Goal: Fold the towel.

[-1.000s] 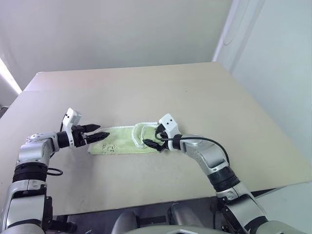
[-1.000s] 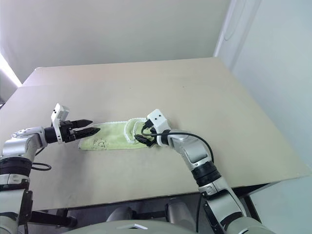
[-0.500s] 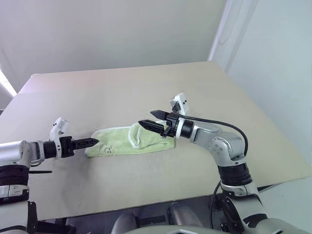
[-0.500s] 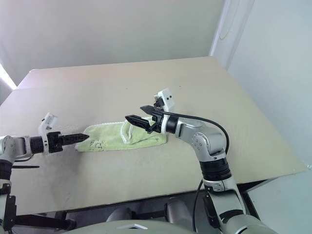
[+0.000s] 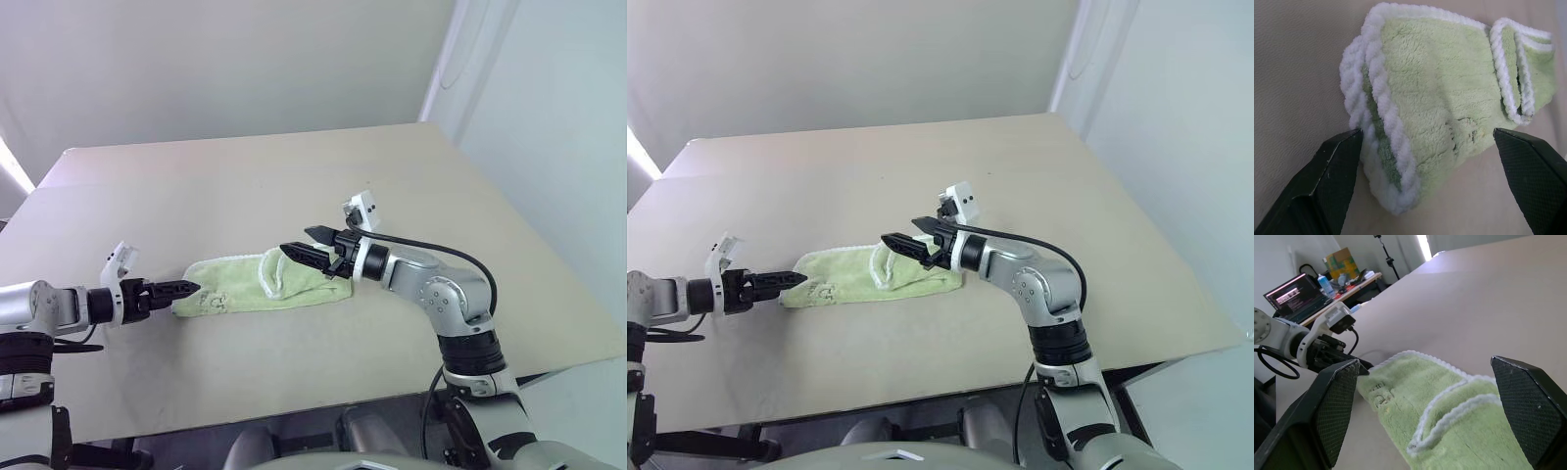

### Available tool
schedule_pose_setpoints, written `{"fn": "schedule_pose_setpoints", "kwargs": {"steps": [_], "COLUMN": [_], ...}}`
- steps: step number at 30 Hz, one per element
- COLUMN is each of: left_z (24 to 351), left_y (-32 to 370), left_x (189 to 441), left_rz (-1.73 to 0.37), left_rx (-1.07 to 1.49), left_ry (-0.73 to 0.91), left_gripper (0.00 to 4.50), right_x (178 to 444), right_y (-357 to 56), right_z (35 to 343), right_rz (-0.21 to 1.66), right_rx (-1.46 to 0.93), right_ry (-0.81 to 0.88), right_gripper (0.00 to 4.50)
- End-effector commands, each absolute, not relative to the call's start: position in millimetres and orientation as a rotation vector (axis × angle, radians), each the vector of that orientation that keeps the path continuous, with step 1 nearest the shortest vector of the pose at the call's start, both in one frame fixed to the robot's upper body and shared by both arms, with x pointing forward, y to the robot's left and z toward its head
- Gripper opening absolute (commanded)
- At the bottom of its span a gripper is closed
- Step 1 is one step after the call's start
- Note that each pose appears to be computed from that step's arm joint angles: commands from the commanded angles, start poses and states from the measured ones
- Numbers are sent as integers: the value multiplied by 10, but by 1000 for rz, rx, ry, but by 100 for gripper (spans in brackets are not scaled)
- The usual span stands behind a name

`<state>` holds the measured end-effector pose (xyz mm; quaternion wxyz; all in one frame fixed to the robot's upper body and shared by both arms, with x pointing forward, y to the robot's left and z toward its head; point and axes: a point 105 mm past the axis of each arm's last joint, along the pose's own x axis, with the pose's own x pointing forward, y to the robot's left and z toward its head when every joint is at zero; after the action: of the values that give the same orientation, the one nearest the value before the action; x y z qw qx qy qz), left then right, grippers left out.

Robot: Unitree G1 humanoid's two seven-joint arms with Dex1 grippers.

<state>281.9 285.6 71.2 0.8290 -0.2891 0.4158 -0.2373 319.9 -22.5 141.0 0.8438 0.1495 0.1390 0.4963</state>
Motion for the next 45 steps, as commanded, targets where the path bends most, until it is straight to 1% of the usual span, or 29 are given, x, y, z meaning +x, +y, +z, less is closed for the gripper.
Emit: {"fn": "schedule_pose_setpoints", "kwargs": {"steps": [1,6,9,15,22,25,27,28,29,32,35,36,41,45], "left_z": [809,927,888,732,741,782,817,859,889,943,956,957,977,1031], "left_y": [3009,3098,3049,2782,2524,2501,2495,2477,2464,2456,2477,2496,2636,2880], "left_x": [2770,2792,2779,2808,2881,2890,2891,2894,2895,2891,2884,2879,2843,2867], "left_rz": [-453,-426,-437,-486,-545,-557,-560,-565,-568,-568,-557,-550,-513,-454], "left_rx": [-624,-595,-576,-608,-649,-676,-681,-682,-682,-683,-679,-674,-619,-543], "left_ry": [874,855,877,915,897,880,875,872,871,865,859,857,846,803], "left_gripper": [450,450,450,450,450,388,324,278,250,131,26,5,5,5], "right_x": [3172,3162,3166,3186,3200,3203,3199,3200,3201,3203,3201,3200,3184,3165], "right_y": [-246,-194,-172,-179,-206,-220,-233,-239,-243,-254,-261,-260,-257,-252], "right_z": [1532,1504,1493,1480,1483,1479,1472,1469,1467,1459,1450,1447,1436,1425], "right_rz": [1063,1074,1074,1061,1048,1043,1040,1038,1036,1032,1029,1030,1040,1056], "right_rx": [316,309,304,299,293,289,287,286,286,285,282,281,275,268], "right_ry": [246,252,252,248,246,247,248,249,250,252,252,252,254,257], "right_gripper": [449,449,449,449,449,450,450,450,450,450,450,450,450,450]}}
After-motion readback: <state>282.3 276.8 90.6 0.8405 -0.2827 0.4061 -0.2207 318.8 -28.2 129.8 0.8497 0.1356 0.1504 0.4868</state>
